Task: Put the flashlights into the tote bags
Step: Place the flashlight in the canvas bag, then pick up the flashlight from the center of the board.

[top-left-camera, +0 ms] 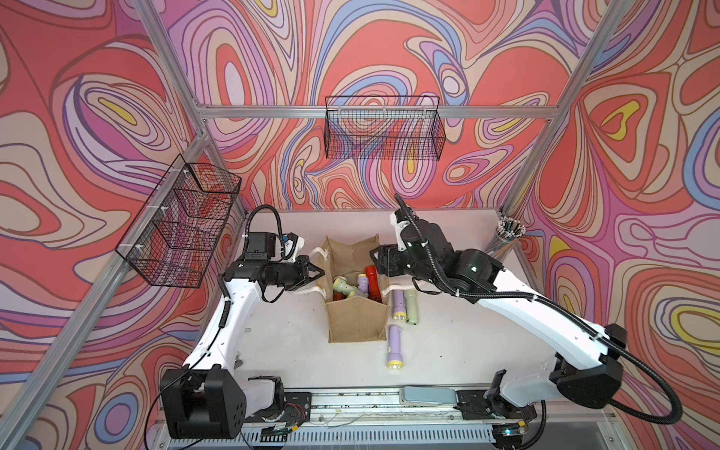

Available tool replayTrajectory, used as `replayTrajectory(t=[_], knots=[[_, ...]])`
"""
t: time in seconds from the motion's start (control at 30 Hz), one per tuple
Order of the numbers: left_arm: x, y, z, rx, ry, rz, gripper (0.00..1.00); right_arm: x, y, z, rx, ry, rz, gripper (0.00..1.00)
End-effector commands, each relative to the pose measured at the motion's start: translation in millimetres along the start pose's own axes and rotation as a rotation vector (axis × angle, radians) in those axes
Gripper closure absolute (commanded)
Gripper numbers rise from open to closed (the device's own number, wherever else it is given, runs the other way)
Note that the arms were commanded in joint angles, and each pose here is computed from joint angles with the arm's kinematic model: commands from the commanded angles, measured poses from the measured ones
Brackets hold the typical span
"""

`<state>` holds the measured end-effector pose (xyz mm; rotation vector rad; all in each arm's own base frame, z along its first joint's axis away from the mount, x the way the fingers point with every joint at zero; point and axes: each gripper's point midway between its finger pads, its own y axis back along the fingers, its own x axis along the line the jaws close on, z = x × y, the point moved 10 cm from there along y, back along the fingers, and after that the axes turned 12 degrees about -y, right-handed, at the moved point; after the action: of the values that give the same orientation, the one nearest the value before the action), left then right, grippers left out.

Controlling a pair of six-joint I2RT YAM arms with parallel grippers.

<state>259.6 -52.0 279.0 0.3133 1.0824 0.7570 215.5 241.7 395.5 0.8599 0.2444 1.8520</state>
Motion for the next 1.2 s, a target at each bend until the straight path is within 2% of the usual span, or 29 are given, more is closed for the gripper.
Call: replayTrajectory(t=[0.0, 0.13, 0.23, 0.37, 0.6, 0.9, 1.17], knots=[[-5, 6, 2, -0.028, -0.045, 0.006, 0.97, -36, 19, -2, -0.110, -0.029, -0.223, 0.24], [-5, 6, 3, -0.027, -0.044, 0.005, 0.97, -72, 40, -12, -0.164, -0.112, -0.341, 0.23], [-5, 6, 3, -0.029, -0.046, -0.002, 0.97, -105, 45, -28, -0.178, -0.118, -0.439, 0.21], [-5, 5, 3, -0.032, -0.042, 0.000, 0.97, -151, 47, -54, -0.140, -0.214, -0.559, 0.20], [-3, 2, 5, -0.030, -0.026, -0.004, 0.97, -178, 39, -89, -0.090, -0.328, -0.512, 0.20], [-2, 2, 3, -0.028, -0.025, -0.003, 0.96, -187, -34, -125, 0.194, -0.402, -0.328, 0.25], [-2, 3, 1, -0.022, -0.032, 0.002, 0.96, -188, -78, -138, 0.322, -0.405, -0.294, 0.30]])
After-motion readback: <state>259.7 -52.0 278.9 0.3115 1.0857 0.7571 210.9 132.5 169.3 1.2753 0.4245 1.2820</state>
